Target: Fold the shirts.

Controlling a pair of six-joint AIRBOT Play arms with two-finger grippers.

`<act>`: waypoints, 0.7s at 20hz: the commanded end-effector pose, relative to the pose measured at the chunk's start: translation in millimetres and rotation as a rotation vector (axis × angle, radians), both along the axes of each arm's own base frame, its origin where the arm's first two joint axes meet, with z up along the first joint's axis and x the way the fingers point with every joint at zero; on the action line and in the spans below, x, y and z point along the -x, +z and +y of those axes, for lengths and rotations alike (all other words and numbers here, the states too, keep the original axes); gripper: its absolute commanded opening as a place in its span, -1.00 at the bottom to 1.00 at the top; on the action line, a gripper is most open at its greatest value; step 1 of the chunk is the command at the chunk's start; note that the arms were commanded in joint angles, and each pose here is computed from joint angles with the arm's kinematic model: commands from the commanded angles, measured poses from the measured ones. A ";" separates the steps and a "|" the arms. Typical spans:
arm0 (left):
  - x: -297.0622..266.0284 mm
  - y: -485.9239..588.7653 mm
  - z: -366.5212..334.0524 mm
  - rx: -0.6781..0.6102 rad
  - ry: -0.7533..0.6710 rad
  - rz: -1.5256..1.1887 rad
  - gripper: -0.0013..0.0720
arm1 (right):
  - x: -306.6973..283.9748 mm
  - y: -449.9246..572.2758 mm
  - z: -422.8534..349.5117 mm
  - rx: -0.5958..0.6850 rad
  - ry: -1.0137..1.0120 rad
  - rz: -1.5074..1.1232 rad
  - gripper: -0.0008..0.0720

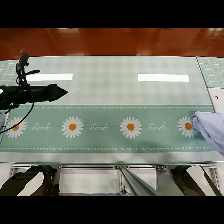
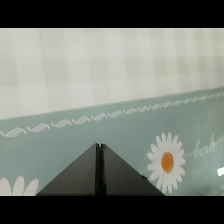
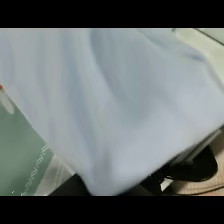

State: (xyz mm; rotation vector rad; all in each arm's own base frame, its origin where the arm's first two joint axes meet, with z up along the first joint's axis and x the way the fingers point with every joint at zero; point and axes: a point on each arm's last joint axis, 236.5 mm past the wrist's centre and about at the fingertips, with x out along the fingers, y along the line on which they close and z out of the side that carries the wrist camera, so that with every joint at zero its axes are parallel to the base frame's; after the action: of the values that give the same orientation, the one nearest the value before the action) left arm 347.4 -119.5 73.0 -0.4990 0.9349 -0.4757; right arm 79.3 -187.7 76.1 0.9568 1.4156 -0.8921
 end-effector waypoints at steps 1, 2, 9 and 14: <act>-23.3 7.3 14.9 -0.020 0.089 -0.078 -0.89 | 48.9 -5.2 2.6 0.034 -0.077 0.188 0.19; -28.9 8.4 18.7 -0.024 0.111 -0.094 -0.89 | 52.0 -4.5 2.4 0.036 -0.084 0.201 0.16; -87.0 66.6 67.1 -0.078 0.284 -0.318 -0.89 | -70.1 2.6 -0.2 0.047 -0.021 -0.298 -0.91; -124.9 158.2 48.5 -0.041 0.124 -0.385 -0.89 | -317.9 112.5 116.5 0.071 0.488 -0.999 -0.91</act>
State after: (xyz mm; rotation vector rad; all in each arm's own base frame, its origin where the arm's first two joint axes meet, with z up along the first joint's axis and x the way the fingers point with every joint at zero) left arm 458.6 -58.2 192.3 -0.4328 0.5349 -0.3311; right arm 275.3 -157.4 117.0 0.8457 0.9430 -0.4139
